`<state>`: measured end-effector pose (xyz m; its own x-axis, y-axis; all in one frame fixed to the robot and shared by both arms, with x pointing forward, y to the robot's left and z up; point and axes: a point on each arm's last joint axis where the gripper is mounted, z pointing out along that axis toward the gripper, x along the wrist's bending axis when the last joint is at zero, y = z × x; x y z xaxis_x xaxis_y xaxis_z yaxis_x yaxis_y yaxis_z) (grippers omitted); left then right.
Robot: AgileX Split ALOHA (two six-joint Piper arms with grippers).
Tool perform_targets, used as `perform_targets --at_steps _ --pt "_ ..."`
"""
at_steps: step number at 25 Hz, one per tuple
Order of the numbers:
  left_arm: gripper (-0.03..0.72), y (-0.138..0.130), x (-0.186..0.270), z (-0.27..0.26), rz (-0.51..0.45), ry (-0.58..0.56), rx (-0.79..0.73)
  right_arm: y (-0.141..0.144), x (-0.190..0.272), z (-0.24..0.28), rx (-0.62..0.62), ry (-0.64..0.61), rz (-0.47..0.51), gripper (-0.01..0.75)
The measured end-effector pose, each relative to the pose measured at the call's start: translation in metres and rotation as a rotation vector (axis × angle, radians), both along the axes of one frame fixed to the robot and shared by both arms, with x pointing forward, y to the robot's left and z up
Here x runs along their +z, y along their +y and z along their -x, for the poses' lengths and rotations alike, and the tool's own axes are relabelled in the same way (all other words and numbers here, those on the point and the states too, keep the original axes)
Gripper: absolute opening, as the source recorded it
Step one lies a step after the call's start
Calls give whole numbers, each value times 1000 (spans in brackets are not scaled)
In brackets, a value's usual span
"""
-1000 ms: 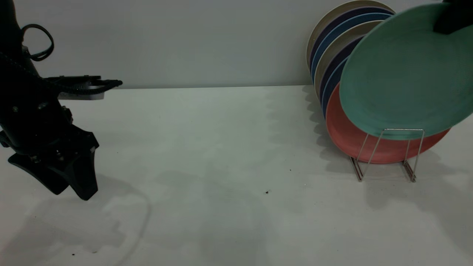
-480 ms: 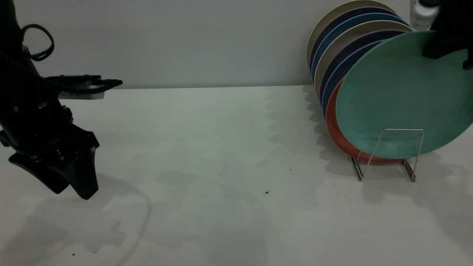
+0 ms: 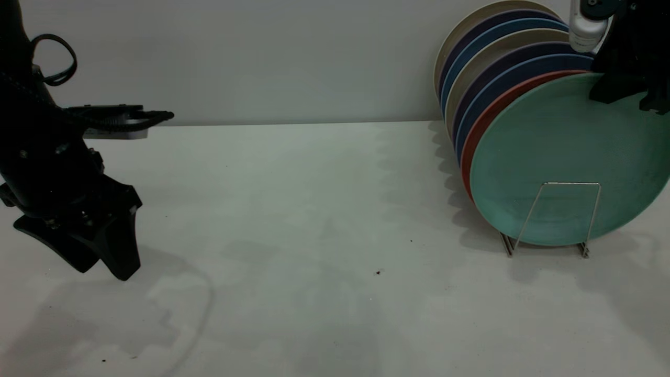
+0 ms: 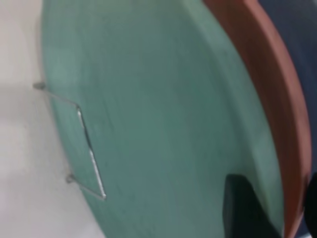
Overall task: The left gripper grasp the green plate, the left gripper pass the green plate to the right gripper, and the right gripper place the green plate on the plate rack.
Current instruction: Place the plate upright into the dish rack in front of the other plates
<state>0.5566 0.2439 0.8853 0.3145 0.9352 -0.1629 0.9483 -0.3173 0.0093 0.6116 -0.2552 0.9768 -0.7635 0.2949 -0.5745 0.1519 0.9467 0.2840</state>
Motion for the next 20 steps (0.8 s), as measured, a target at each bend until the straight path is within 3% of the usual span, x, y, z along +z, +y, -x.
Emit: perform_targets --at_steps 4,12,20 --pt "565 0 0 -1 -2 -6 21 2 1 3 -70 52 -86 350" --pt "565 1 0 -3 -2 -23 30 3 7 13 -240 148 -231 559" --pt "565 1 0 -3 -3 -28 48 2 56 29 -450 77 -454 581"
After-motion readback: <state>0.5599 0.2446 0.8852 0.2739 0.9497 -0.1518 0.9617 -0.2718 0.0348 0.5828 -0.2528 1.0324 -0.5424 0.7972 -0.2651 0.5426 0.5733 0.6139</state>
